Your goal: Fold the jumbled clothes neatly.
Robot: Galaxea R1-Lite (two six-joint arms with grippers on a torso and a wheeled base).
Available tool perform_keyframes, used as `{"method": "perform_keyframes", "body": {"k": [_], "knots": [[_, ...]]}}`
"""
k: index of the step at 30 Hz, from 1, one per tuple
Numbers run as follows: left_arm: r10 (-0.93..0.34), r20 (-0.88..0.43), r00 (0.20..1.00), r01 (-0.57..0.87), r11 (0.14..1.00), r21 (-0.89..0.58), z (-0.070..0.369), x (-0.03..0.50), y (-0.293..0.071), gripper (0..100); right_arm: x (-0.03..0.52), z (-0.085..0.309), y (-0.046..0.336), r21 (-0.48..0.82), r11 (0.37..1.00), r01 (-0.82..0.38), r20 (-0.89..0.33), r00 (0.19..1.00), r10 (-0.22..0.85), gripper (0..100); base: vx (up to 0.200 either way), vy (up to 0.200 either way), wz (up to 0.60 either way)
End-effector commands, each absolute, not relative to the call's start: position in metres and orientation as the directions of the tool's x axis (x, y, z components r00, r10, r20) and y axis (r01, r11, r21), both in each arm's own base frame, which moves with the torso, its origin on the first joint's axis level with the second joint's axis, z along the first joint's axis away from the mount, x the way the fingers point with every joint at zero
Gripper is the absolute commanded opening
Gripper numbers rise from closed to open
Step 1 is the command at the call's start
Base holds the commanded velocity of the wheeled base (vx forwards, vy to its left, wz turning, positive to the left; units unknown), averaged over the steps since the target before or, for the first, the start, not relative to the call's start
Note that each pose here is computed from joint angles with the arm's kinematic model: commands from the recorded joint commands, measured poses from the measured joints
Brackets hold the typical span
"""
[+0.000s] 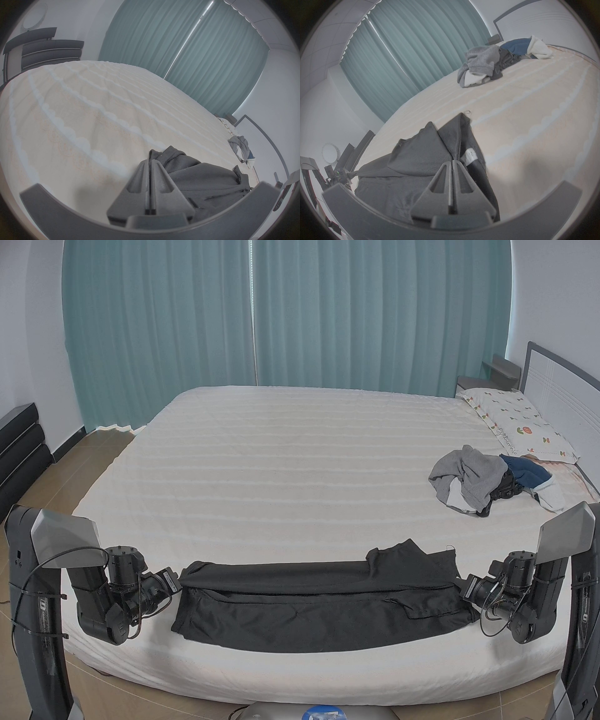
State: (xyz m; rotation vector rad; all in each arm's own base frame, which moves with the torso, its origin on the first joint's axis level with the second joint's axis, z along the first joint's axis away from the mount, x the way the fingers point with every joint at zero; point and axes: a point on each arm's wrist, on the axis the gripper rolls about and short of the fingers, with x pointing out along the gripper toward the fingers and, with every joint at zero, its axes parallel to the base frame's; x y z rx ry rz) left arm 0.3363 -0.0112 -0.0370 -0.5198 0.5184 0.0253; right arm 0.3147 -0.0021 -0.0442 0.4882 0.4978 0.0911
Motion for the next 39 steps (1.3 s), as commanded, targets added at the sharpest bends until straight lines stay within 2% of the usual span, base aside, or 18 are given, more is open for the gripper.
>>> {"method": "perform_keyframes", "body": {"k": [1, 12, 13, 20, 24, 30, 32, 36, 37, 38, 39], "knots": [[-0.109, -0.499, 0.860, -0.159, 0.871, -0.464, -0.040, 0.331, -0.012, 0, 0.311, -0.057, -0.002, 0.467, 0.882, 0.060, -0.473, 0.860, 0.192, 0, 0.000, 0.000, 0.00], [-0.113, -0.514, 0.851, -0.163, 0.872, -0.461, -0.040, 0.325, -0.014, 0, 0.310, -0.062, -0.009, 0.475, 0.875, 0.088, -0.484, 0.857, 0.177, 0, 0.000, 0.000, 0.00], [-0.115, -0.514, 0.850, -0.160, 0.873, -0.461, -0.039, 0.324, -0.015, 100, 0.309, -0.060, -0.008, 0.475, 0.876, 0.082, -0.481, 0.858, 0.181, 100, 0.000, 0.000, 0.00], [-0.116, -0.491, 0.863, -0.150, 0.871, -0.468, -0.027, 0.322, -0.015, 100, 0.313, -0.036, -0.008, 0.492, 0.869, 0.054, -0.414, 0.893, 0.179, 100, 0.000, 0.000, 0.00], [-0.110, -0.459, 0.882, -0.143, 0.865, -0.481, -0.014, 0.322, -0.012, 100, 0.317, -0.018, -0.009, 0.554, 0.830, 0.061, -0.357, 0.918, 0.171, 100, 0.000, 0.000, 0.00], [-0.116, -0.384, 0.916, -0.121, 0.833, -0.540, 0.003, 0.345, -0.010, 100, 0.341, -0.012, -0.010, 0.579, 0.815, 0.026, -0.295, 0.939, 0.179, 100, 0.000, 0.000, 0.00], [-0.122, -0.406, 0.906, -0.146, 0.810, -0.568, 0.006, 0.359, -0.012, 100, 0.353, -0.013, -0.008, 0.591, 0.806, 0.035, -0.310, 0.932, 0.186, 100, 0.000, 0.000, 0.00], [-0.142, -0.464, 0.874, -0.213, 0.747, -0.630, 0.013, 0.385, -0.013, 100, 0.372, -0.010, 0.001, 0.686, 0.724, 0.072, -0.320, 0.923, 0.212, 100, 0.000, 0.000, 0.00], [-0.177, -0.475, 0.862, -0.220, 0.714, -0.665, 0.017, 0.393, -0.014, 100, 0.379, -0.009, 0.002, 0.739, 0.667, 0.095, -0.314, 0.924, 0.217, 100, 0.000, 0.000, 0.00], [-0.180, -0.478, 0.860, -0.223, 0.710, -0.668, 0.017, 0.394, -0.014, 100, 0.380, -0.008, 0.002, 0.744, 0.662, 0.094, -0.310, 0.926, 0.216, 100, 0.000, 0.000, 0.00], [-0.238, -0.493, 0.837, -0.223, 0.674, -0.704, 0.020, 0.400, -0.016, 100, 0.386, -0.016, 0.002, 0.789, 0.602, 0.119, -0.316, 0.920, 0.231, 100, 0.000, 0.000, 0.00]]}}
